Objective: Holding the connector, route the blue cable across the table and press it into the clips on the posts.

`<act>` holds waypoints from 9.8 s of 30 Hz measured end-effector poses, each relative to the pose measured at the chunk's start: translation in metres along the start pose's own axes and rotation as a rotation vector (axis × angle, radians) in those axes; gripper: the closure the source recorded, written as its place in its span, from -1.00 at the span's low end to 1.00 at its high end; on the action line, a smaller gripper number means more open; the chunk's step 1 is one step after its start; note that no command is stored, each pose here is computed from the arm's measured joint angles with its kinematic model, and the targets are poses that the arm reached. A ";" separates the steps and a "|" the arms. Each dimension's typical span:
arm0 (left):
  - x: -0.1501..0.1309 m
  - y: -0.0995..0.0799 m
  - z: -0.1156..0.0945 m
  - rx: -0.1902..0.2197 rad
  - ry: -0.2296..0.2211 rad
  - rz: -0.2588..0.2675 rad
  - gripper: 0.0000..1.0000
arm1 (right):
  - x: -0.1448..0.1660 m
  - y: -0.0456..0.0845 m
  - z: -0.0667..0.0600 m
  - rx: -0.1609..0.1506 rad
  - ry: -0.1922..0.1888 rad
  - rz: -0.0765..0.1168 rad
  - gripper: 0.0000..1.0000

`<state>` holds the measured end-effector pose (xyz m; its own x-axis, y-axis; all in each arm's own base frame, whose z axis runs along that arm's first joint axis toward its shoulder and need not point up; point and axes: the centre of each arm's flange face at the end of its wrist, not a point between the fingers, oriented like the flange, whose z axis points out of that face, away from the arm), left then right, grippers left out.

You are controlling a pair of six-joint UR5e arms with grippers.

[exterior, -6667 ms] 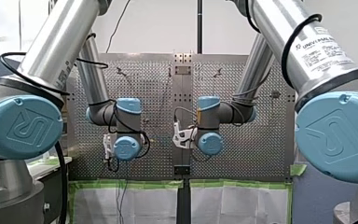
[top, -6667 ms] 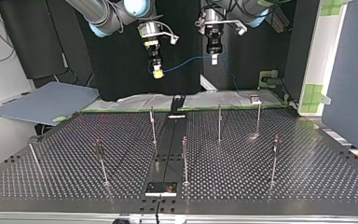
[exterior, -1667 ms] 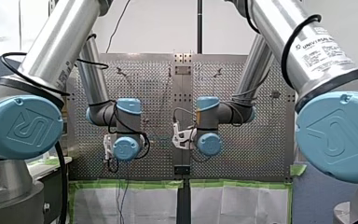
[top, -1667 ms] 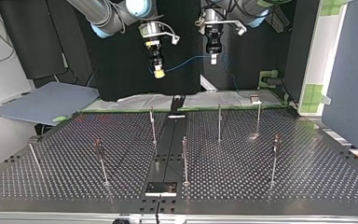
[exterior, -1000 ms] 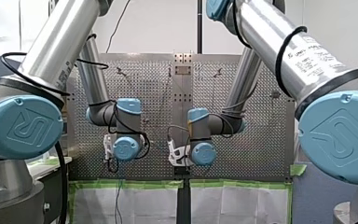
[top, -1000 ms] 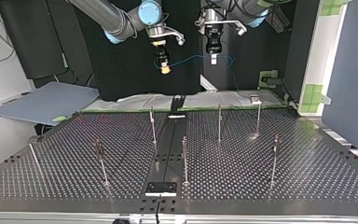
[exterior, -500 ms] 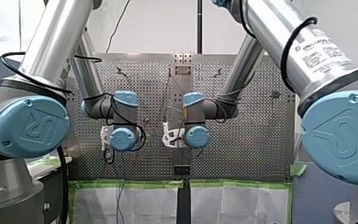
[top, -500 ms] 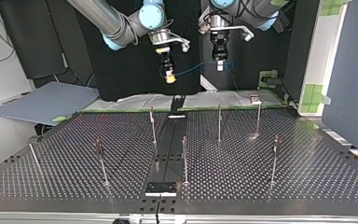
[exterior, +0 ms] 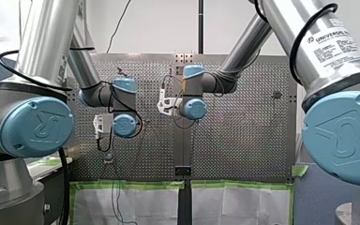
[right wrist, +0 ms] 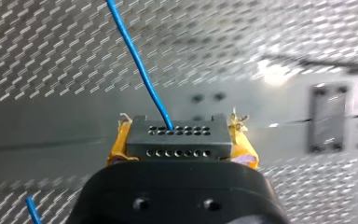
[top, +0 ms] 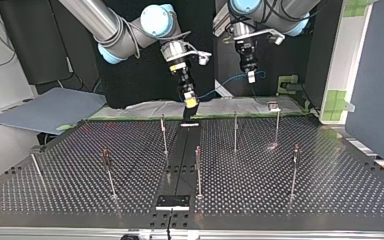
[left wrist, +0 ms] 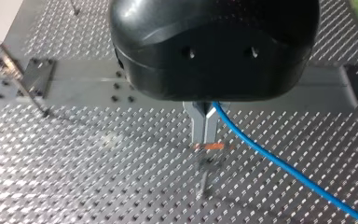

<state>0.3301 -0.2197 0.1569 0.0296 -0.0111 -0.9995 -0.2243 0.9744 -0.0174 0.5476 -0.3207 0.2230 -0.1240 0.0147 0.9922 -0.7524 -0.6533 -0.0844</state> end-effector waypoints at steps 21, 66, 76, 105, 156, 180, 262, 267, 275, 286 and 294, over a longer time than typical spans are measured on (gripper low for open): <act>-0.096 0.018 0.034 -0.117 -0.086 -0.064 0.98 | 0.025 -0.028 0.034 0.129 0.025 0.032 1.00; -0.190 0.054 0.110 -0.176 -0.192 -0.108 0.98 | 0.163 -0.072 0.090 0.223 0.032 0.084 1.00; -0.213 0.059 0.127 -0.184 -0.216 -0.116 0.98 | 0.201 -0.075 0.103 0.242 0.098 0.113 1.00; -0.204 0.080 0.180 -0.152 -0.214 -0.107 0.98 | 0.155 -0.074 0.130 0.233 0.059 0.130 1.00; -0.165 0.114 0.270 -0.001 -0.226 -0.166 0.98 | 0.166 -0.055 0.158 0.188 0.113 0.125 1.00; -0.170 0.121 0.250 -0.095 -0.143 -0.294 -1.00 | 0.134 -0.061 0.163 0.183 0.070 0.122 1.00; -0.216 0.016 0.162 0.125 -0.106 -0.005 -1.00 | 0.096 -0.043 0.171 0.135 0.011 0.113 1.00; -0.211 0.011 0.173 0.124 -0.112 0.031 -1.00 | 0.095 -0.043 0.171 0.135 0.010 0.110 1.00; -0.200 0.009 0.186 0.122 -0.100 0.047 -1.00 | 0.094 -0.042 0.171 0.135 0.009 0.110 1.00; -0.194 0.010 0.189 0.101 -0.086 0.031 -0.05 | 0.094 -0.042 0.171 0.134 0.006 0.109 1.00; -0.193 0.010 0.187 0.080 -0.079 0.011 1.00 | 0.093 -0.039 0.171 0.124 0.002 0.105 1.00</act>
<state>0.5045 -0.1658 0.3546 0.1050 0.0141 -0.9944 -0.1469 0.9892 -0.0015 0.6766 -0.4232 0.3344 -0.1991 -0.0577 0.9783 -0.6492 -0.7400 -0.1758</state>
